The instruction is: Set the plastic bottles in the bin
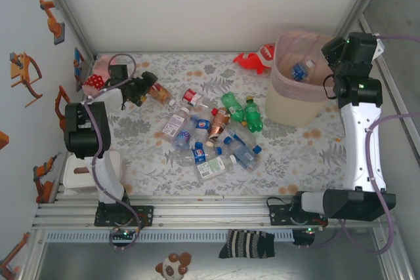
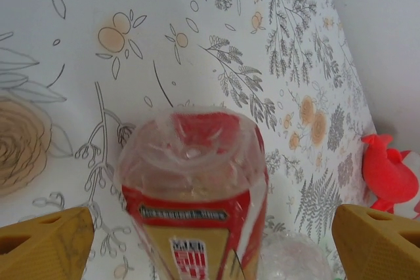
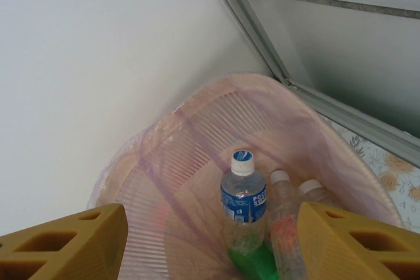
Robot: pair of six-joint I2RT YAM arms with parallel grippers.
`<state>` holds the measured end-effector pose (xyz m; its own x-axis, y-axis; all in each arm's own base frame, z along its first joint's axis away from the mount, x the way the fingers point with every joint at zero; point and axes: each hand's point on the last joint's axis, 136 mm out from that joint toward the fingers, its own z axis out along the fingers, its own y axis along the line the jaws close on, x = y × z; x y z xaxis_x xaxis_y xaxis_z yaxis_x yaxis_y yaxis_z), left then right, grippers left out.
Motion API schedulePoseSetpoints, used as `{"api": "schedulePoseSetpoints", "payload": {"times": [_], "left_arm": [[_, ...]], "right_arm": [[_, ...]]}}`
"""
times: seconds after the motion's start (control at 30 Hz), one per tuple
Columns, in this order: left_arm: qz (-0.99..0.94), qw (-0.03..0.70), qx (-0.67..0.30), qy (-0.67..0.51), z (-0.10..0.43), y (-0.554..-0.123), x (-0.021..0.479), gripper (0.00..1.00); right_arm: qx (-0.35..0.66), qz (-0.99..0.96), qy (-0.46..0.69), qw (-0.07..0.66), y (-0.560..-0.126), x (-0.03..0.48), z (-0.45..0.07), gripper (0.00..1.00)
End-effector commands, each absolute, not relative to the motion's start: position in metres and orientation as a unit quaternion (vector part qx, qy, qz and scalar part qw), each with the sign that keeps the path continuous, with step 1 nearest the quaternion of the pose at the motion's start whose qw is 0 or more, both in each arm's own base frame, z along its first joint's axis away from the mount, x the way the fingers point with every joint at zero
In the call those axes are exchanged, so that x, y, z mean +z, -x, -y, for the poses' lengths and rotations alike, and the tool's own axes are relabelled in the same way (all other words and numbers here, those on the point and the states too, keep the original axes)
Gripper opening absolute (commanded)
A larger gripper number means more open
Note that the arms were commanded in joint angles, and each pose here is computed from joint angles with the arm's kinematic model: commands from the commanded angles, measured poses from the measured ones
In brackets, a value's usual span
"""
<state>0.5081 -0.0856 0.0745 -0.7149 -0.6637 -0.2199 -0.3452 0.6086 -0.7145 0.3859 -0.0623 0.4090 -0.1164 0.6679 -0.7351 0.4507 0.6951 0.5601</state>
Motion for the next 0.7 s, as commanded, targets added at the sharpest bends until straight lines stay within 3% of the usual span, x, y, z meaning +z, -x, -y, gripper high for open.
{"api": "schedulePoseSetpoints", "payload": {"times": [0.0,0.67], "left_arm": [[-0.846,0.255,-0.375,0.28,0.09,-0.529,0.08,0.93],[-0.827,0.246,-0.422,0.278,0.096,-0.539,0.052,0.75]], "right_arm": [[0.103,-0.726,-0.362,0.576,-0.387,0.435,0.064,0.68],[0.118,-0.723,-0.364,0.575,-0.393,0.43,0.061,0.67]]}}
